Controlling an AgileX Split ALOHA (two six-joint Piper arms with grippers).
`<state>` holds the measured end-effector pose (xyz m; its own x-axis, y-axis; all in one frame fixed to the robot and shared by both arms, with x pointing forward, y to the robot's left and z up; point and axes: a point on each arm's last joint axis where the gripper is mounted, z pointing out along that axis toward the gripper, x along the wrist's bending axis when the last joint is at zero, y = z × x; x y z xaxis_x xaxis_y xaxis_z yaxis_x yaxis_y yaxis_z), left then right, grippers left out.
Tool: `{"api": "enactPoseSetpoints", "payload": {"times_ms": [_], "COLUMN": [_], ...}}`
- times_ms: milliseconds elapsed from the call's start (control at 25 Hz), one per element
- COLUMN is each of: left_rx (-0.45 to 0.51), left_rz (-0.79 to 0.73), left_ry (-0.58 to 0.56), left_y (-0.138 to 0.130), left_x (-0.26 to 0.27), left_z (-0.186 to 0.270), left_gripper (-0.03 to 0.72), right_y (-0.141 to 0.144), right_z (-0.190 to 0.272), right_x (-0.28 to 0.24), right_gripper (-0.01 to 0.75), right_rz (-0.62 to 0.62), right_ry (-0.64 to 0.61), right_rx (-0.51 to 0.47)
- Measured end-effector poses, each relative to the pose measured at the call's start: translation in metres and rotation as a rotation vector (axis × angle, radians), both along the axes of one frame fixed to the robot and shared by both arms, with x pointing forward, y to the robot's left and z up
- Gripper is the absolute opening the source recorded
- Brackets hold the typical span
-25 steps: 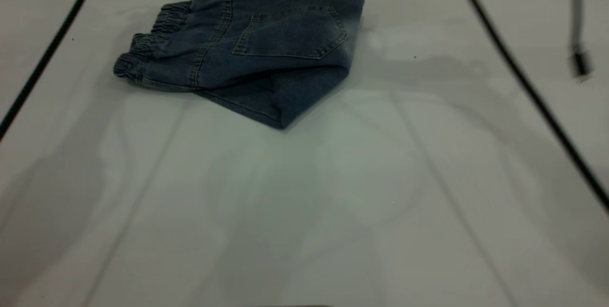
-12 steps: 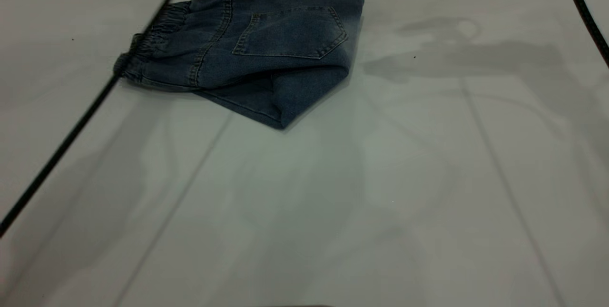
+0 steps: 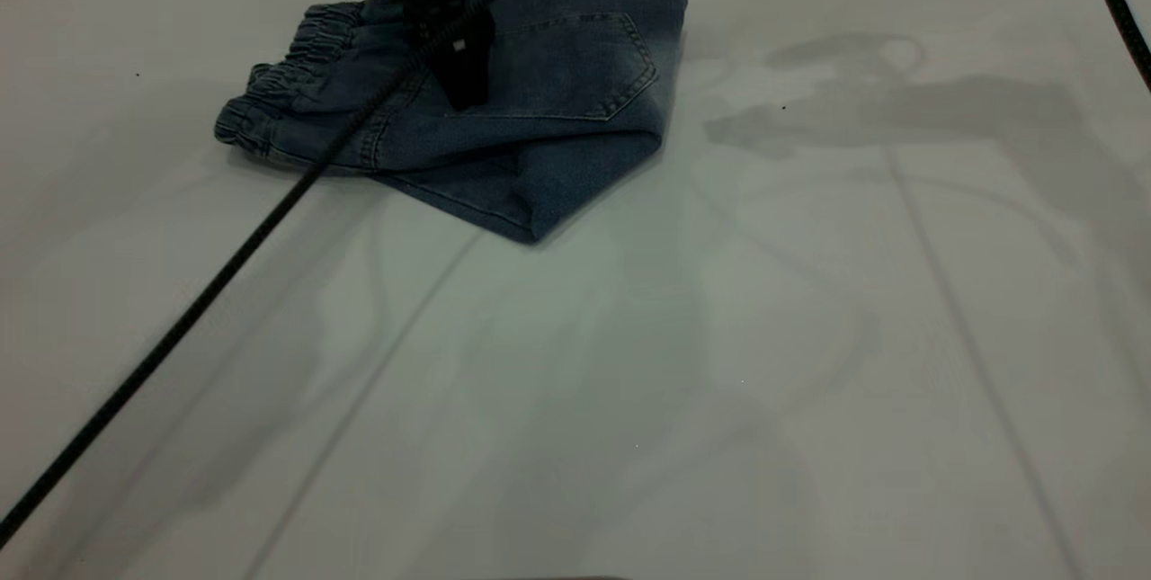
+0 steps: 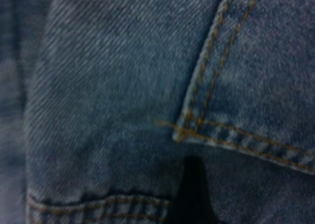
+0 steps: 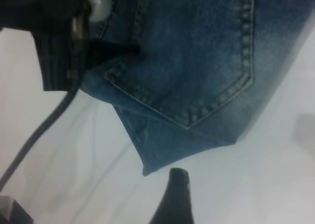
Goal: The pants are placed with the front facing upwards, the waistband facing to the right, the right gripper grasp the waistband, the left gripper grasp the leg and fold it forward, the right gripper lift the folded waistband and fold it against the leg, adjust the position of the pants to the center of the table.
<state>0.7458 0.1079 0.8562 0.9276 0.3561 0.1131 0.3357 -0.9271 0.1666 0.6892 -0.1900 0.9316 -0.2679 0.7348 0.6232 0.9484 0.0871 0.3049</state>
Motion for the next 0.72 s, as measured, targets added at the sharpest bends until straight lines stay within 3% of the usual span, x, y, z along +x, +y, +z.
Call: {"api": "enactPoseSetpoints", "payload": {"times_ms": [280, 720], "left_rx": [-0.008, -0.077], "left_rz": [0.147, 0.563], "left_ry": [0.027, 0.078], "left_y": [-0.011, -0.065], "left_x": [-0.005, -0.03], "left_z": [-0.008, -0.009], "left_gripper": [0.552, 0.552], "right_y": [-0.005, -0.033], "right_z": [0.0, 0.0], "right_x": [0.001, 0.007], "right_gripper": [0.593, 0.593], "right_rz": [-0.008, -0.073], "right_ry": [-0.005, -0.01], "right_rx": [-0.001, -0.003]}}
